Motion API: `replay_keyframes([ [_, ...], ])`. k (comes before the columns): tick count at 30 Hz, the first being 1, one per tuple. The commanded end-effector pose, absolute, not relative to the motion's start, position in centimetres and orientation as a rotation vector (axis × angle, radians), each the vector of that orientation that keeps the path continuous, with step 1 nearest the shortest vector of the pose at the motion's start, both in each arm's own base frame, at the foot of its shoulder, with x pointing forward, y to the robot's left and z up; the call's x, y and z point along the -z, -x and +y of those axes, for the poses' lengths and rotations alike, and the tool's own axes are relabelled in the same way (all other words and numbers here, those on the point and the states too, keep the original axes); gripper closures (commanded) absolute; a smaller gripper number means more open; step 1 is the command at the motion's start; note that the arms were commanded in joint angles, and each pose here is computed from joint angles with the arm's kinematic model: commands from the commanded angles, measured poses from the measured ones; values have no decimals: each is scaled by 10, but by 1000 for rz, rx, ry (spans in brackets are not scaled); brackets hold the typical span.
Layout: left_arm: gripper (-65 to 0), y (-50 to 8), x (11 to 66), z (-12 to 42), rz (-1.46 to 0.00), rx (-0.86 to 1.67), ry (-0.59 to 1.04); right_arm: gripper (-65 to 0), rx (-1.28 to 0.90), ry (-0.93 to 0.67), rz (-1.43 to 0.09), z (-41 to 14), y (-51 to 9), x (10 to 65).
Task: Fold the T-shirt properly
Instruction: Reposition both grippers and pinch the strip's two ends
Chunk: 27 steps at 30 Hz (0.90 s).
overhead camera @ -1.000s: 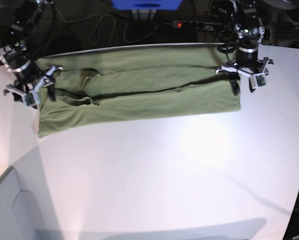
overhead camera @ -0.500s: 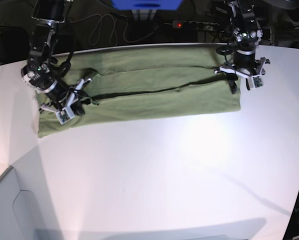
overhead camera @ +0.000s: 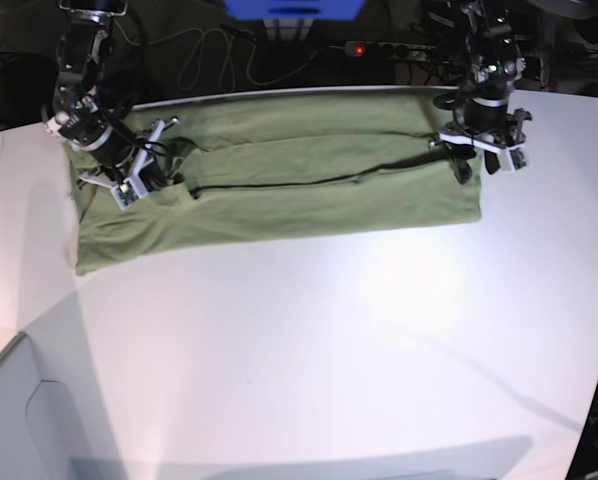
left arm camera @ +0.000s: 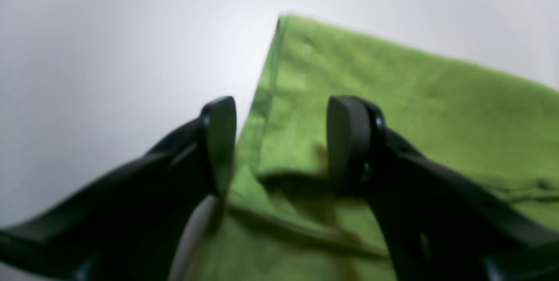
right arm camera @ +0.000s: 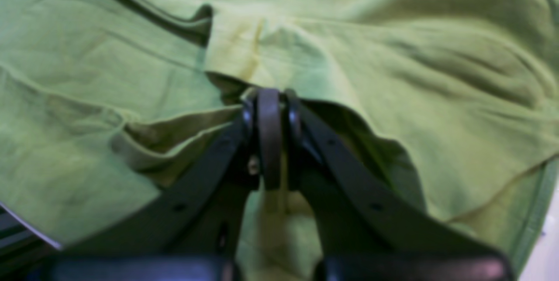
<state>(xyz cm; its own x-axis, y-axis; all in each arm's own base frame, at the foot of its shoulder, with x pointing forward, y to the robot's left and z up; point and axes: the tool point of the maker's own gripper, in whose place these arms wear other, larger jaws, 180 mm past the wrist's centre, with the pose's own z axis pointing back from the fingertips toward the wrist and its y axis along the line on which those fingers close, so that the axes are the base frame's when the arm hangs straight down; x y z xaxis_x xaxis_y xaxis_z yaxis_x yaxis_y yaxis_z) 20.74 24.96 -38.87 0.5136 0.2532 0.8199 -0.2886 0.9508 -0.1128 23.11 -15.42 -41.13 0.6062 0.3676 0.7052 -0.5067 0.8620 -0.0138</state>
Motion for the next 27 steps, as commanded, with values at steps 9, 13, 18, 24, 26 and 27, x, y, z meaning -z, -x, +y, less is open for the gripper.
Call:
replay_keyframes([
  [9, -322, -208, 383, 253, -1008, -325, -49, 0, -613, -132, -964, -144, -249, 340],
  [13, -322, -203, 392, 255, -981, -334, -51, 0, -613, -132, -965, -144, -250, 340],
  [18, -322, -195, 410, 257, -935, -353, -52, 0, -611, -134, -963, -144, -249, 341],
  [24, -318, -192, 415, 257, -920, -358, -52, 0, -611, -133, -964, -144, -249, 340],
  [26, -317, -192, 415, 257, -921, -357, -51, 0, -612, -133, -966, -144, -250, 340],
  [27, -316, -192, 416, 257, -919, -357, -50, 0, -612, -133, -966, -144, -250, 340],
])
